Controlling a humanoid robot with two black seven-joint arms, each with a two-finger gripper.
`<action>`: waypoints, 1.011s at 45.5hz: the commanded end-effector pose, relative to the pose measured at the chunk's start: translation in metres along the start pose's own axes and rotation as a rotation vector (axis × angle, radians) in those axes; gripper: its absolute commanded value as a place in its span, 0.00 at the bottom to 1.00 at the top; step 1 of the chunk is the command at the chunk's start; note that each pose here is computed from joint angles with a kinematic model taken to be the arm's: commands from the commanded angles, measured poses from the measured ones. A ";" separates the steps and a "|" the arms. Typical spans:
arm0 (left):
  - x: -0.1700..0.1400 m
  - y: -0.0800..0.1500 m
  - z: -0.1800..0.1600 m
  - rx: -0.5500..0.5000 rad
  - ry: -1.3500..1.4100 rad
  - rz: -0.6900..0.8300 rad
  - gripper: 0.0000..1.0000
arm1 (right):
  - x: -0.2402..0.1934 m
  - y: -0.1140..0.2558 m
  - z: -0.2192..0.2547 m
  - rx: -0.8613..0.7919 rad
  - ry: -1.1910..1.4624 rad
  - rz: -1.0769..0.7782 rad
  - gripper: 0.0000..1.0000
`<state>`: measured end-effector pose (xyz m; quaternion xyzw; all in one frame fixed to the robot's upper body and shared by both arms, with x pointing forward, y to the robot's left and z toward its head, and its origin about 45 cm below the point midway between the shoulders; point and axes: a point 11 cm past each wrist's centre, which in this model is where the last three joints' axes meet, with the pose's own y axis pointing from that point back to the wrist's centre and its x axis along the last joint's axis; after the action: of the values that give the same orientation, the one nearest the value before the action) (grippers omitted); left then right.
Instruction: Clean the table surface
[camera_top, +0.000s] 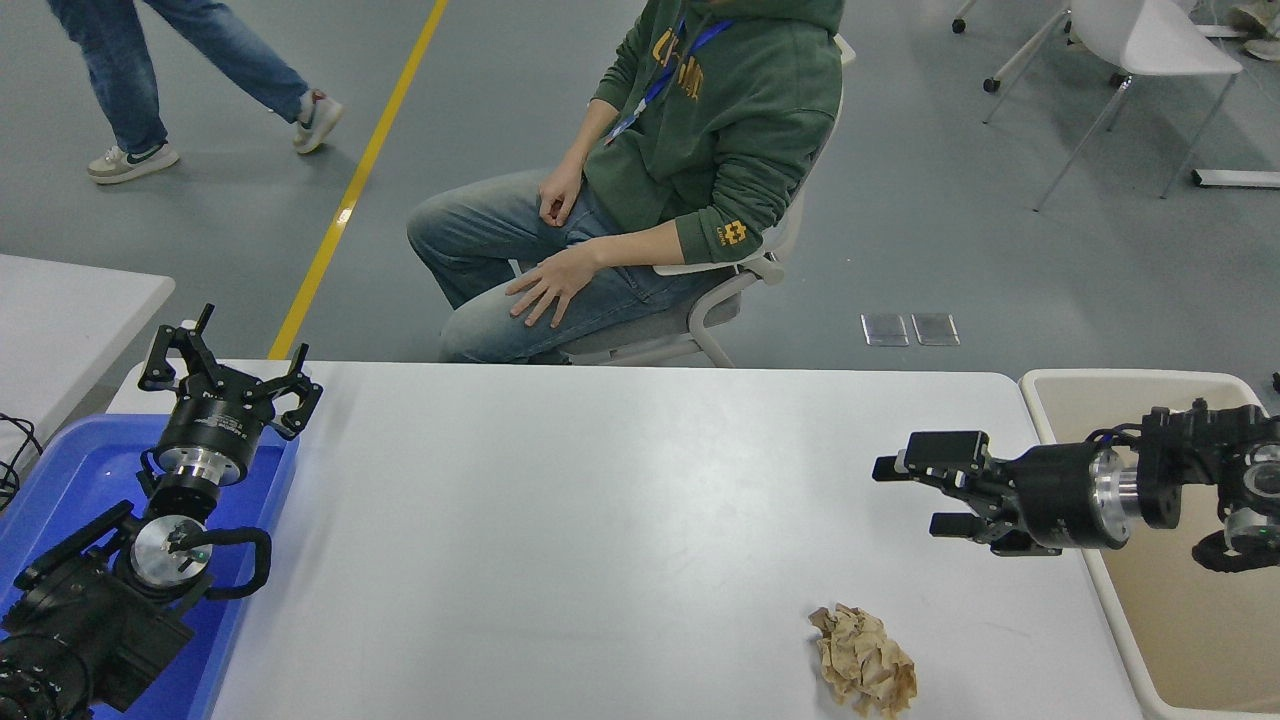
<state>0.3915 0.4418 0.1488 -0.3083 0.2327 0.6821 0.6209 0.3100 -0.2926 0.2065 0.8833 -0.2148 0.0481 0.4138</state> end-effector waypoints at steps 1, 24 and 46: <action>0.000 0.000 0.000 0.000 0.000 0.000 1.00 | -0.039 -0.024 -0.001 -0.066 0.180 -0.111 1.00; 0.000 0.000 0.000 0.000 0.000 0.000 1.00 | -0.073 -0.089 -0.003 -0.198 0.524 -0.122 1.00; 0.000 0.000 0.000 0.000 0.000 0.000 1.00 | -0.075 -0.098 0.032 -0.285 0.574 -0.087 1.00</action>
<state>0.3916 0.4416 0.1489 -0.3084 0.2328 0.6819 0.6211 0.2852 -0.2297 0.1091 0.7911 -0.0621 0.2294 0.5636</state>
